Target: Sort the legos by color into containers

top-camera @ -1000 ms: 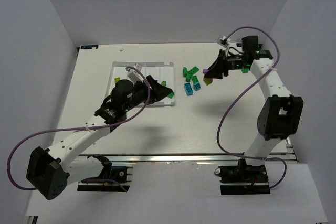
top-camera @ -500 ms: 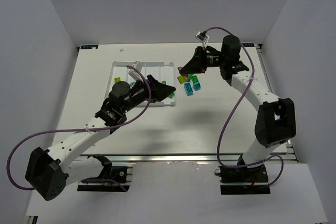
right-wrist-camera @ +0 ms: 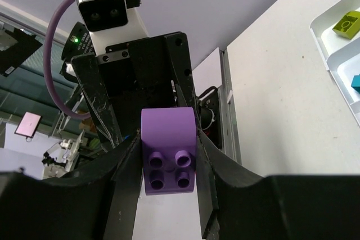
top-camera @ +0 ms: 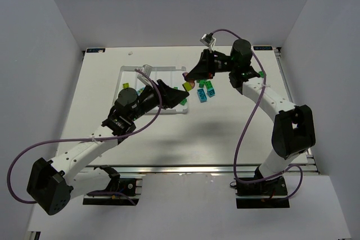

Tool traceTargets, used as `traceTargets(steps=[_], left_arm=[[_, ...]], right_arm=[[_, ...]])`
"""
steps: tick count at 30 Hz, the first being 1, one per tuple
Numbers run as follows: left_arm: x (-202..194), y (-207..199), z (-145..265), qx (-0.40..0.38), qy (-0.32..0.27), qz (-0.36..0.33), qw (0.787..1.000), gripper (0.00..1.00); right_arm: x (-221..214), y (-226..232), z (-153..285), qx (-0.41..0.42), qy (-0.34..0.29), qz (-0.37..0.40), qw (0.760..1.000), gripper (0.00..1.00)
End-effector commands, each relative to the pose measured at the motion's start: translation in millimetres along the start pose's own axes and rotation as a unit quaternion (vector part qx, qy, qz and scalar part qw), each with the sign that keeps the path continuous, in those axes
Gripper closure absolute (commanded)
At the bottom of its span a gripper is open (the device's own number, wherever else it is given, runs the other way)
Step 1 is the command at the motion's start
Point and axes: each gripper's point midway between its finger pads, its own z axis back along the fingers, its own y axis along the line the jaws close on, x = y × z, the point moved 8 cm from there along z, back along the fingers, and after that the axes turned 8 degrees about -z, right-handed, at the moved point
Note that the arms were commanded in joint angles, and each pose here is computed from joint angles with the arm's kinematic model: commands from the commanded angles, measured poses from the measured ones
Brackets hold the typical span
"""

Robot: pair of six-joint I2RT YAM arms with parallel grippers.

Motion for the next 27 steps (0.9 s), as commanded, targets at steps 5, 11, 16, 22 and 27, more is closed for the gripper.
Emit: traceTargets(steps=[5, 11, 16, 22, 27], left_arm=[[4.3, -12.3, 2.8, -0.048, -0.022, 0.006, 0.999, 0.23], [6.3, -16.3, -2.3, -0.072, -0.031, 0.02, 0.997, 0.25], [9.3, -19.7, -6.2, -0.088, -0.036, 0.025, 0.995, 0.36], [9.8, -20.5, -6.4, -0.094, -0.039, 0.032, 0.994, 0.65], [9.6, -20.7, -4.0, -0.095, -0.047, 0.033, 0.994, 0.86]], right_arm=[[-2.9, 20.2, -5.8, 0.031, 0.004, 0.017, 0.999, 1.0], [-6.7, 28.0, -9.5, 0.041, 0.005, 0.022, 0.999, 1.0], [-8.5, 27.0, -9.2, 0.041, 0.005, 0.021, 0.999, 1.0], [-9.7, 27.3, -9.9, 0.043, 0.008, 0.021, 0.999, 1.0], [-12.9, 26.6, -9.5, 0.046, 0.011, 0.023, 0.999, 1.0]])
